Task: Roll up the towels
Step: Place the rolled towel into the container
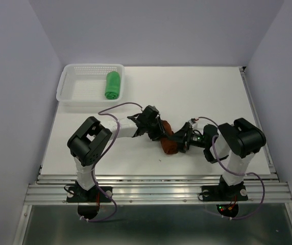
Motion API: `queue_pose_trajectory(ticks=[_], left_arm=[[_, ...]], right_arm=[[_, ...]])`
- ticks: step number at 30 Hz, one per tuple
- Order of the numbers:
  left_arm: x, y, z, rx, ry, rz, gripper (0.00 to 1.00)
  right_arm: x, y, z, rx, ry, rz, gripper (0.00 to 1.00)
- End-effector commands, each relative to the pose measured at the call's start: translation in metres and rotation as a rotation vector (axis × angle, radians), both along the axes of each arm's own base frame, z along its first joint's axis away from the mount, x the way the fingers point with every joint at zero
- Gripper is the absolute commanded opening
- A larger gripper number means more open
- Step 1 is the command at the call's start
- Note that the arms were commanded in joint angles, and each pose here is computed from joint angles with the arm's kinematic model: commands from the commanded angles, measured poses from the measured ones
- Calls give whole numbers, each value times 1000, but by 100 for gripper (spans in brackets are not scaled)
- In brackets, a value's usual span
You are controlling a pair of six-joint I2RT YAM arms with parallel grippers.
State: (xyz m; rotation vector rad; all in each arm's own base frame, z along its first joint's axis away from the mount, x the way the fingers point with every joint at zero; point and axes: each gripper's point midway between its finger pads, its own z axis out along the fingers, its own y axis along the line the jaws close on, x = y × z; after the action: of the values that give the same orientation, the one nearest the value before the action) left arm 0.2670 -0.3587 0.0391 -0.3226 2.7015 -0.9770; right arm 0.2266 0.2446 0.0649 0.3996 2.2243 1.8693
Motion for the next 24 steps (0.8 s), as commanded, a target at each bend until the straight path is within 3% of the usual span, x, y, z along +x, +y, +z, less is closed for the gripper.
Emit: queue_pose_trajectory(ticks=[1, 7, 8, 9, 10, 11, 14, 22, 24], left_arm=[[17, 15, -7, 144, -117, -83, 0], [45, 42, 12, 310, -277, -158, 0], [48, 44, 15, 327, -307, -178, 0], [55, 46, 23, 346, -344, -172, 0], [55, 48, 26, 360, -349, -180, 0], [62, 54, 28, 404, -391, -198, 0], [72, 55, 45, 424, -448, -226, 0], [101, 71, 120, 514, -645, -408, 0], [117, 84, 146, 535, -697, -392, 0]], right_arm=[[-3, 3, 48, 37, -334, 61, 100], [10, -10, 61, -209, -517, 21, 100], [15, -16, 60, -294, -598, 23, 100], [25, -27, 53, -414, -540, -21, 100], [32, -36, 71, -471, -600, -76, 100], [37, -56, 58, -616, -568, -126, 100], [46, -84, 82, -761, -611, -239, 100], [57, -113, 130, -869, -713, -394, 100], [59, -113, 136, -868, -730, -400, 100]])
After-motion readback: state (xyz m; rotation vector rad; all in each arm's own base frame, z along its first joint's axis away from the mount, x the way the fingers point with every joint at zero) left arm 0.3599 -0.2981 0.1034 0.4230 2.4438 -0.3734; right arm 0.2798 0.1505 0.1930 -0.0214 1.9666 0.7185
